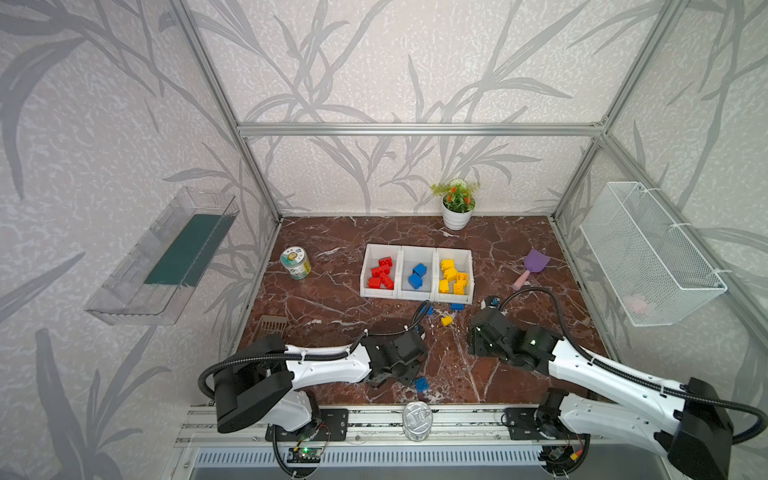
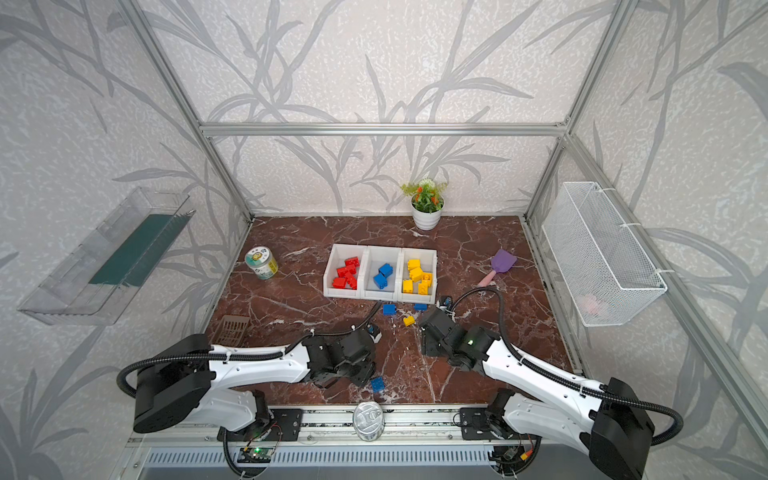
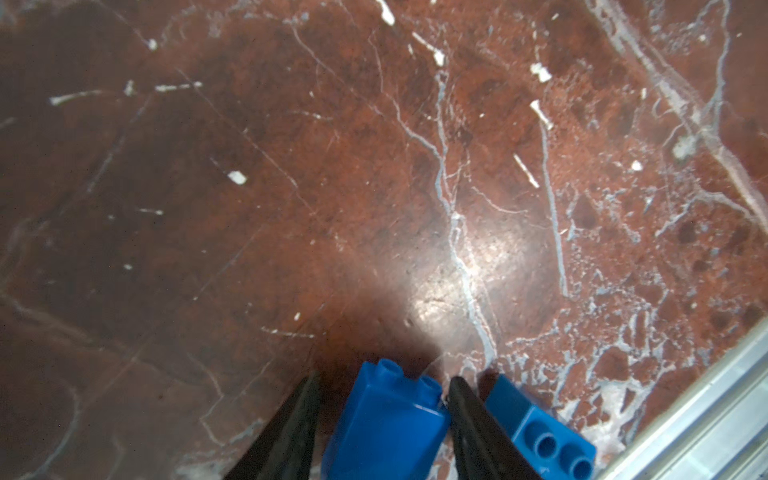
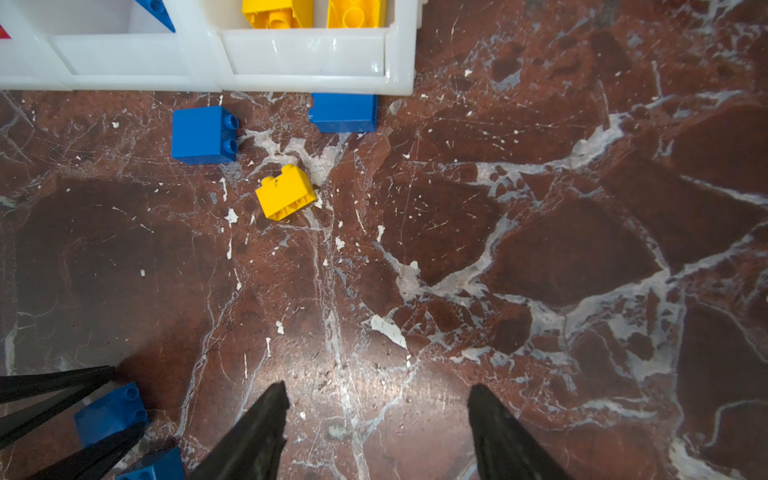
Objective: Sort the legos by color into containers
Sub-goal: 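Carry the blue brick over the middle compartment with the left gripper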
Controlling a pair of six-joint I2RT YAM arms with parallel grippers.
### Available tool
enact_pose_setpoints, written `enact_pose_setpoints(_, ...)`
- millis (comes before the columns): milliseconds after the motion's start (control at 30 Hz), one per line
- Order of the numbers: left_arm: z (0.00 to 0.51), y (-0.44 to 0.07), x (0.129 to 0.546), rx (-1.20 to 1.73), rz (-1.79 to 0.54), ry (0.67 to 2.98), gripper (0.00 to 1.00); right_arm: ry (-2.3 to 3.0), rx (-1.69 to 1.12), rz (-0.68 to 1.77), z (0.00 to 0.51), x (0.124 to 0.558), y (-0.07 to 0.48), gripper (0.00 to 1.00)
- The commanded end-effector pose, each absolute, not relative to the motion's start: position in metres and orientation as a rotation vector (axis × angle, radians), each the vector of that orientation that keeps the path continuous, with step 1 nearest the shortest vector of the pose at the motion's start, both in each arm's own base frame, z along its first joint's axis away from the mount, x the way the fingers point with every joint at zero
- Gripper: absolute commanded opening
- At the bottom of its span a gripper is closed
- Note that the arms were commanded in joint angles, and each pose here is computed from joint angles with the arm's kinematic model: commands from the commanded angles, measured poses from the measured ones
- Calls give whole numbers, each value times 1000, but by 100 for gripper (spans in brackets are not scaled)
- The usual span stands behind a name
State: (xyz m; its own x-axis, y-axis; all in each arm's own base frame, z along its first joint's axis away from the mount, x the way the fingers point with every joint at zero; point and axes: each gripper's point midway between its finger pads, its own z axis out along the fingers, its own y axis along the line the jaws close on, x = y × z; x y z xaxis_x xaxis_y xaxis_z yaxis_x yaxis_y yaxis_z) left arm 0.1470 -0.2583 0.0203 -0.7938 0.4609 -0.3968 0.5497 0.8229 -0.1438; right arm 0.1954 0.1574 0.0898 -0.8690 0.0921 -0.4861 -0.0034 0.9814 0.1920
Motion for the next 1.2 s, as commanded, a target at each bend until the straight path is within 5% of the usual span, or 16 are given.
enact_pose_setpoints(0, 15, -231, 145, 762, -216, 2686, 53, 2611, 80, 246, 89, 193, 153, 70)
enact_pose_setpoints(367, 17, -214, 142, 740, -146, 2703, 52, 2610, 78, 243, 90, 193, 152, 70)
enact_pose_setpoints(900, 31, -212, 161, 641, -68, 2660, 29, 2598, 93, 243, 94, 193, 149, 70)
enact_pose_setpoints(1167, 104, -240, 251, 467, -261, 2476, 28, 2572, 99, 241, 104, 194, 145, 70)
